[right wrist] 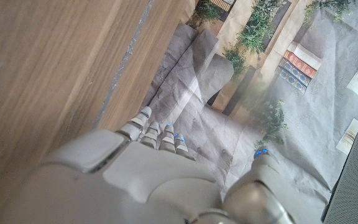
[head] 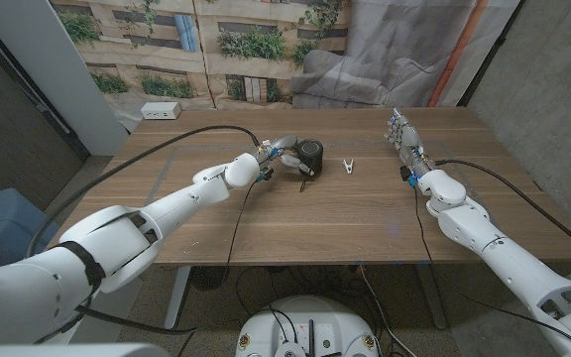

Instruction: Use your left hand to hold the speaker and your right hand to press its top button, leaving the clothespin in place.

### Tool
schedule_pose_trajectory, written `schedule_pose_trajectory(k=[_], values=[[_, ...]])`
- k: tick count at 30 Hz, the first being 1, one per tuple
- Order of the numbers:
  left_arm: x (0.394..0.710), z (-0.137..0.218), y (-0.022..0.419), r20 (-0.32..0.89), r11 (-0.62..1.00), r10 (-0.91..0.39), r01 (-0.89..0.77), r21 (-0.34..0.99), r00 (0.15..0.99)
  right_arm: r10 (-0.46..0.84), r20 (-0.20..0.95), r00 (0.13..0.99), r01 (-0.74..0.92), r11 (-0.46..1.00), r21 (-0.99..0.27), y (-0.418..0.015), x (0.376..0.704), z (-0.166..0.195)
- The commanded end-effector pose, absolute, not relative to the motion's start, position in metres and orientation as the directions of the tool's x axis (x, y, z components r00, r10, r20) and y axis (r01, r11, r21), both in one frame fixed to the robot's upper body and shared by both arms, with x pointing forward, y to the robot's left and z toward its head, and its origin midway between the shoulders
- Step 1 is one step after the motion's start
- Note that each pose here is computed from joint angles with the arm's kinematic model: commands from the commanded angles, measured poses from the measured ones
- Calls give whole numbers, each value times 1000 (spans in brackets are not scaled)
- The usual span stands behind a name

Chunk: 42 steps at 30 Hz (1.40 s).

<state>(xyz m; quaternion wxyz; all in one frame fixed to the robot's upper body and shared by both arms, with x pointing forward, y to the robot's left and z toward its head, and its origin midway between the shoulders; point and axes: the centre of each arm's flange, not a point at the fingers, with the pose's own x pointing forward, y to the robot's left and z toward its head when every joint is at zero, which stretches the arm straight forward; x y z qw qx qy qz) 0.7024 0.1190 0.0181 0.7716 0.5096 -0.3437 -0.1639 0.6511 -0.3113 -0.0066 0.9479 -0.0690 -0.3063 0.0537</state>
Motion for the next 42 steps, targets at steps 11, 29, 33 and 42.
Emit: schedule_pose_trajectory(k=[11, 29, 33, 42], values=[[709, 3, 117, 334, 390, -594, -101, 915, 732, 121, 555, 823, -50, 989, -142, -313, 660, -17], [711, 6, 127, 286, 375, -589, -58, 925, 756, 122, 550, 826, -52, 989, -142, -313, 663, -19], [711, 8, 130, 275, 373, -590, -46, 927, 759, 123, 548, 827, -53, 988, -142, -312, 663, -19], [711, 11, 135, 253, 372, -592, -19, 928, 765, 126, 546, 828, -57, 988, -142, -311, 664, -19]])
